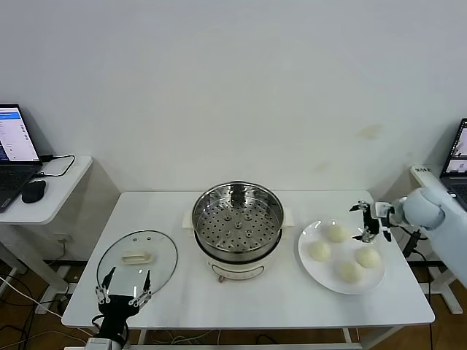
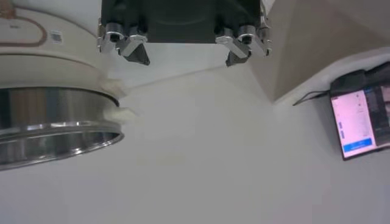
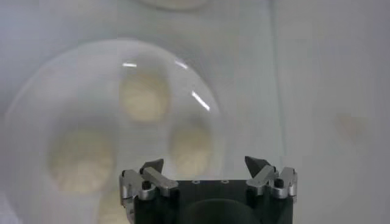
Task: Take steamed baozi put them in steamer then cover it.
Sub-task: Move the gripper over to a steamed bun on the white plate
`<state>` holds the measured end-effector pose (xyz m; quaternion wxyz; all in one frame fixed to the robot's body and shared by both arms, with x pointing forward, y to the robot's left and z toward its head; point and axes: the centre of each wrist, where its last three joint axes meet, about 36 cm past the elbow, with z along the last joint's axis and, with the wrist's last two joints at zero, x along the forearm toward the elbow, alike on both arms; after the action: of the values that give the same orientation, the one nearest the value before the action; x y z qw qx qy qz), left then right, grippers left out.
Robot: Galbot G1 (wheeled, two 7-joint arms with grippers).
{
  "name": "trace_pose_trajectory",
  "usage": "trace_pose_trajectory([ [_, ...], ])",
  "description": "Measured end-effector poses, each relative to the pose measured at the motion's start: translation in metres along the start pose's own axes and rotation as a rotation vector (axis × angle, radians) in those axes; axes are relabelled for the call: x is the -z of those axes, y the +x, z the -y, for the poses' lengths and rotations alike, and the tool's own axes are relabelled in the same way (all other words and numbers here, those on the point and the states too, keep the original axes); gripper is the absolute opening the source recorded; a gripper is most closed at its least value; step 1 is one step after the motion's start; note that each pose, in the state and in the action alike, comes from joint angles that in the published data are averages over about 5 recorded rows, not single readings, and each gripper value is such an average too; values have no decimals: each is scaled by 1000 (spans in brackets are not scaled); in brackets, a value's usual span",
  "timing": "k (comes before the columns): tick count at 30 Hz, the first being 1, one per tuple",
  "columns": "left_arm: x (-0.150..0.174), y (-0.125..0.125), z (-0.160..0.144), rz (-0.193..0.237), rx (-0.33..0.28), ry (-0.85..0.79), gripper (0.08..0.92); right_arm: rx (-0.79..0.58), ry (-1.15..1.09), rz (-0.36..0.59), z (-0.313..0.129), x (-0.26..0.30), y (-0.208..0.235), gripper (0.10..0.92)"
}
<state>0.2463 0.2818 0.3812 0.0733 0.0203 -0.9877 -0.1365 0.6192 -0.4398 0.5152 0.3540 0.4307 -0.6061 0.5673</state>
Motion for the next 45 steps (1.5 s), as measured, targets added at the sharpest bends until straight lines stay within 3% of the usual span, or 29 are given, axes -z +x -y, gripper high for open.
trace_pose_trajectory([
  [27, -7, -5, -9, 8, 20, -21, 823, 91, 8, -91, 41, 34, -73, 795],
  [45, -11, -5, -5, 4, 16, -12, 823, 112, -2, -119, 36, 36, -93, 592],
])
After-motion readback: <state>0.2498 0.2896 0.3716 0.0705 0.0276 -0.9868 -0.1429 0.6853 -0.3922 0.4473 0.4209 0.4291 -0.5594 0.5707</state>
